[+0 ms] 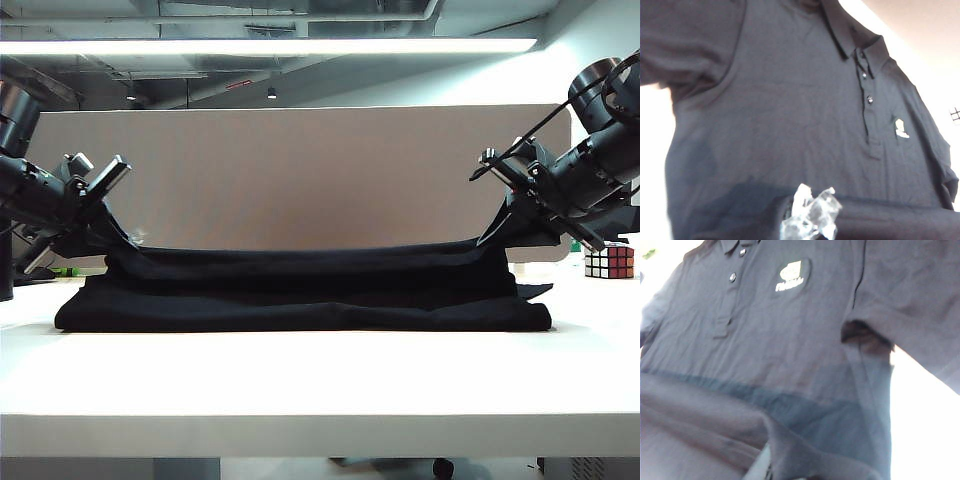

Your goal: Fold the bottom side of the T-shirt horizontally towards the center, about one-third of the way, then fold the sleeve back towards the center, creating a straight line along the edge of the T-shirt, and finally fold the bottom of the T-shirt up towards the top, creating a neat rectangle.

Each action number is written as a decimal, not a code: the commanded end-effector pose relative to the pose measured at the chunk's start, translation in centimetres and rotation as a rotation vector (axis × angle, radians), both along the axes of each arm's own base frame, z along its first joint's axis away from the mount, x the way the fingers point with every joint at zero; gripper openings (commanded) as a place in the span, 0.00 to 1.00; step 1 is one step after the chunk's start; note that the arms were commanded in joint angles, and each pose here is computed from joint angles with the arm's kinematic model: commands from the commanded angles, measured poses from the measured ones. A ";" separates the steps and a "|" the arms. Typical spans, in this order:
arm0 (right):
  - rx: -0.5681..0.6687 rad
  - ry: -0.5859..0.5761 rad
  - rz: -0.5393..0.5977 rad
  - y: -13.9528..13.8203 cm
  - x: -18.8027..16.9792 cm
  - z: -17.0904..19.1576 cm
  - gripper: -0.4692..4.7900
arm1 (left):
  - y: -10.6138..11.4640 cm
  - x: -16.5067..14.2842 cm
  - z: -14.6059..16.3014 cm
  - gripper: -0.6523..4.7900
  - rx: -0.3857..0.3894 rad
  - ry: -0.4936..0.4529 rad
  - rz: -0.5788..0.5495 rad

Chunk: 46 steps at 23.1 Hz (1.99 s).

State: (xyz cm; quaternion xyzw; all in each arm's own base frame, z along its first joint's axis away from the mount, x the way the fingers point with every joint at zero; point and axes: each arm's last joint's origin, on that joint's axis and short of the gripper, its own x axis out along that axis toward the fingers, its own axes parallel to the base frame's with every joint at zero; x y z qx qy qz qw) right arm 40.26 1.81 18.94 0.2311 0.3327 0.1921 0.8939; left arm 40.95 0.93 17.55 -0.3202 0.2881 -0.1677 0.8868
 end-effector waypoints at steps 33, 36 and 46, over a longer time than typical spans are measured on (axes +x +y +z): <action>-0.038 -0.287 -0.106 0.3 5.8 -0.5 0.71 | 0.0 4.3 -1.4 0.79 0.201 -0.224 0.039; -0.024 -0.290 -0.092 -0.5 5.8 -0.3 0.90 | 1.6 4.0 -0.3 0.81 0.249 -0.274 0.034; 0.056 -0.124 -0.054 -3.7 4.3 2.4 0.89 | 6.5 2.4 2.4 0.80 0.214 -0.243 0.108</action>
